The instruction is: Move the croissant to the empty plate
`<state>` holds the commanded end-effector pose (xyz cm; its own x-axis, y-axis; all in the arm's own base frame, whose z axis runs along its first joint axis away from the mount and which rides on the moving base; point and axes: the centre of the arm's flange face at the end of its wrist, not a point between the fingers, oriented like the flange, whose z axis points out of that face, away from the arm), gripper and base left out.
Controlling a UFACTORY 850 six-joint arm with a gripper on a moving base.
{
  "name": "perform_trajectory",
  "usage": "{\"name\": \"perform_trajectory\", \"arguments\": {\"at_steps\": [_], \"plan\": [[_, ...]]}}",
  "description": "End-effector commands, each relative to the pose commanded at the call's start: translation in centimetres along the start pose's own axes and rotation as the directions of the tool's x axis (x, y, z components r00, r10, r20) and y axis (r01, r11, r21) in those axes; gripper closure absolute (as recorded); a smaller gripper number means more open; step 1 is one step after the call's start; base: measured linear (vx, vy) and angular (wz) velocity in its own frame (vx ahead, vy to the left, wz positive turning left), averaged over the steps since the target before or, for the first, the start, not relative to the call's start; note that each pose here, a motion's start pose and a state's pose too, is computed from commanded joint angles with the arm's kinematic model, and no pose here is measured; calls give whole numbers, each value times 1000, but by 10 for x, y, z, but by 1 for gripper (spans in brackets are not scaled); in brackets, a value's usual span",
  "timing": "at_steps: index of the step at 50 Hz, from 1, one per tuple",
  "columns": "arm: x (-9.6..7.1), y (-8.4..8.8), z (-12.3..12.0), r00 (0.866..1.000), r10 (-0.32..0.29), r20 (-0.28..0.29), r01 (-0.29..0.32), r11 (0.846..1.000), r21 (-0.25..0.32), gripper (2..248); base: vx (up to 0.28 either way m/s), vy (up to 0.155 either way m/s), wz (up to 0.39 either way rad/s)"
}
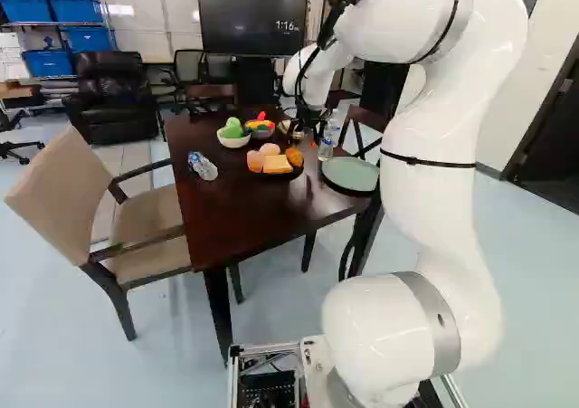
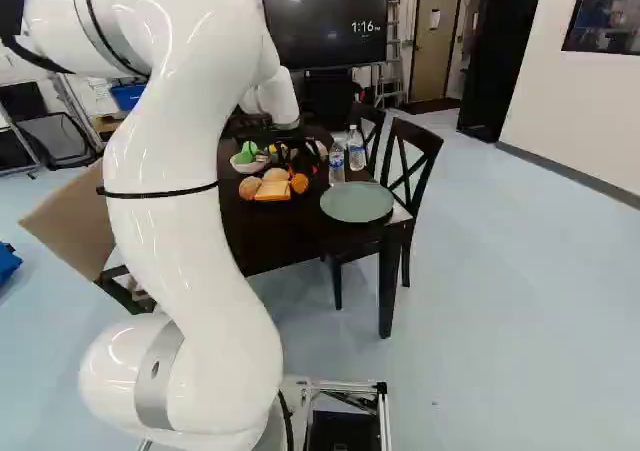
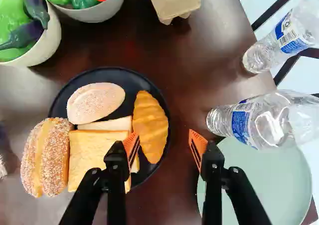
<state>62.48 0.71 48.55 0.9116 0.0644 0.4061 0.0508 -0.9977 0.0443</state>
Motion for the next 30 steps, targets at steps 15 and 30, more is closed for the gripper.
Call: {"name": "perform_trajectory", "arguments": {"at_steps": [15,30], "plan": [[6,-7,2,1000,-10,-5,10,1000,4,96,0,0,0],[10,-17,4,1000,-25,-4,25,1000,11,96,0,0,0]]}}
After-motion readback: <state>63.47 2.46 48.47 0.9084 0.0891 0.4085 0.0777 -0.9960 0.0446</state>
